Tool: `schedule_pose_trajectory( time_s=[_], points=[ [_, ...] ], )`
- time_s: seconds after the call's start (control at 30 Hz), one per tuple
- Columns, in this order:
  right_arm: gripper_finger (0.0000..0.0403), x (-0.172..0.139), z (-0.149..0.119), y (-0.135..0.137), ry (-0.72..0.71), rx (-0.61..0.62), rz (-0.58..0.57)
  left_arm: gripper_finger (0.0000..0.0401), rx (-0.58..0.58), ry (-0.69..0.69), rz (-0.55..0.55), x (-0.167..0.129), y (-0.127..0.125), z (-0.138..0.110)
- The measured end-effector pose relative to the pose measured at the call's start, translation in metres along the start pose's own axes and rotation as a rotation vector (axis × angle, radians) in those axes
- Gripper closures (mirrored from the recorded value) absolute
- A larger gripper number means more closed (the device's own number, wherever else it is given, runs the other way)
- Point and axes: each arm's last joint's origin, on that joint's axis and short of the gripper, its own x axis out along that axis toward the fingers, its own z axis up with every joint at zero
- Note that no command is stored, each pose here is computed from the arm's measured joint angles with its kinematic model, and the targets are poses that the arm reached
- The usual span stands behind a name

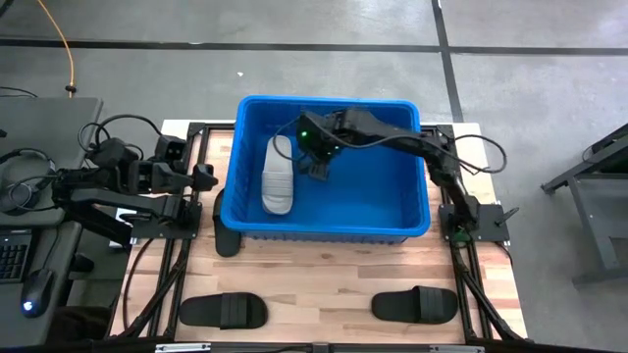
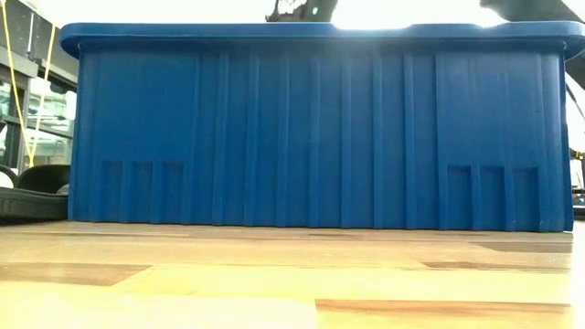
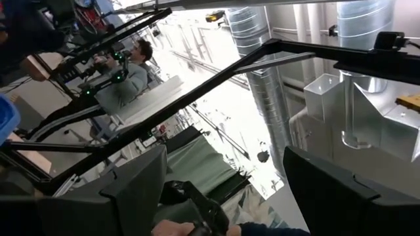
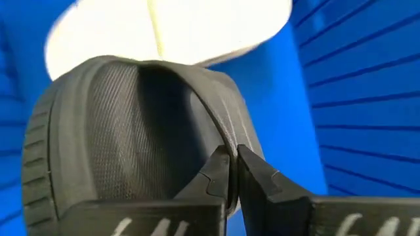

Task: Pick and place slides into bin
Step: Put the black slide into the blue bin

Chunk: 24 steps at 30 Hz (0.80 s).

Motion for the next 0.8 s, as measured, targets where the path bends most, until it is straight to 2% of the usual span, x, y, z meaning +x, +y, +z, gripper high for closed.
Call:
schedule_pose_trajectory(
  time_s=[0.17, 0.33, 0.43, 0.53, 0.67, 0.8],
  points=[
    [0.0403, 0.024, 0.002, 0.002, 0.05, -0.083, -0.048, 0.0106, -0.006, 0.0, -0.003, 0.0, 0.0, 0.0],
    [0.0403, 0.026, 0.011, -0.003, -0.022, -0.136, -0.159, 0.0106, -0.006, 0.0, -0.002, 0.0, 0.0, 0.0],
    [0.0403, 0.027, 0.017, -0.009, -0.087, -0.133, -0.117, 0.0106, -0.006, 0.0, -0.002, 0.0, 0.0, 0.0],
    [0.0403, 0.035, 0.015, -0.013, -0.051, -0.154, -0.128, 0.0106, -0.006, 0.0, -0.002, 0.0, 0.0, 0.0],
    [0.0403, 0.05, 0.012, -0.018, 0.005, -0.139, -0.084, 0.0106, -0.007, 0.0, -0.002, 0.0, 0.0, 0.0],
    [0.0403, 0.052, 0.016, -0.017, -0.03, -0.156, -0.091, 0.0106, -0.007, 0.0, -0.002, 0.0, 0.0, 0.0]
  ],
)
